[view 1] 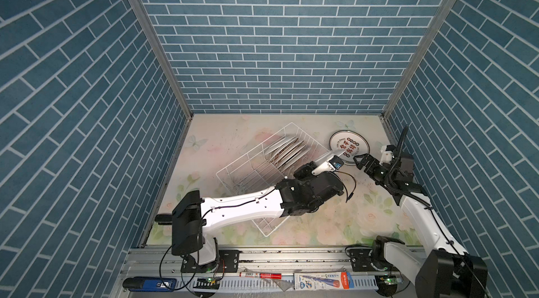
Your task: Unload the plates from the dish rack
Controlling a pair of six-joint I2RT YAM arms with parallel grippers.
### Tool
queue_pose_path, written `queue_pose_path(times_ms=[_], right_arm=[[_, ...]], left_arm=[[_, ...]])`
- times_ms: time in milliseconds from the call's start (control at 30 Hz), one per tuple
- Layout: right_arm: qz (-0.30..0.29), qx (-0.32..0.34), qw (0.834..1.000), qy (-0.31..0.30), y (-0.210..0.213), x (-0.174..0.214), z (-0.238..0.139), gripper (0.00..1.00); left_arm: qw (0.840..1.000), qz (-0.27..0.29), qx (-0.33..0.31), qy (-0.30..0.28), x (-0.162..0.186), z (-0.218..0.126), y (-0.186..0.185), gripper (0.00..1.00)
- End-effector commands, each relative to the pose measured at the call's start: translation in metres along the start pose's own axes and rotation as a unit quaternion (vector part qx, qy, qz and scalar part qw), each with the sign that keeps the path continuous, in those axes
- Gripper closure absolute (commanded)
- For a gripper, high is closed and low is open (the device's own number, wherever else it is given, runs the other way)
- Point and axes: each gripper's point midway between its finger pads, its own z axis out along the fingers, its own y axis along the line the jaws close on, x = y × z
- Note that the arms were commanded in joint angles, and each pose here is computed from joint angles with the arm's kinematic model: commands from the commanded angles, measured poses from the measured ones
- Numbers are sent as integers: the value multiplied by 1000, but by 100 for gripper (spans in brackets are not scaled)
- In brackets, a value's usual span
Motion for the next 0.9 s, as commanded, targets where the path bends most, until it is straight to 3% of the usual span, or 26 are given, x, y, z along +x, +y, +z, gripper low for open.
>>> queue_pose_path(times_ms=[0,167,333,500,667,800,867], right_arm=[[-13,-43,999,-25,11,4,-9,1],[-36,-142,986,-78,46,-2,-29,1],[-55,-241,963,-104,78,-4,-45,1],[-66,-323,938,-107,106,-2,-56,1],[-72,-341,933,-93,121,5,-48,1],[-74,-351,930,-81,130,9,-40,2],[-74,-358,927,-79,134,9,-38,4]], left_arm=[[994,-100,11,-53,-28,-17,20,100],[972,-201,97,-68,-38,-9,29,100],[928,-311,193,-74,-34,13,43,100],[890,-370,253,-82,-38,19,44,100],[866,-408,279,-81,-42,29,45,100],[831,-451,317,-79,-43,37,44,100],[821,-462,326,-74,-42,43,43,100]])
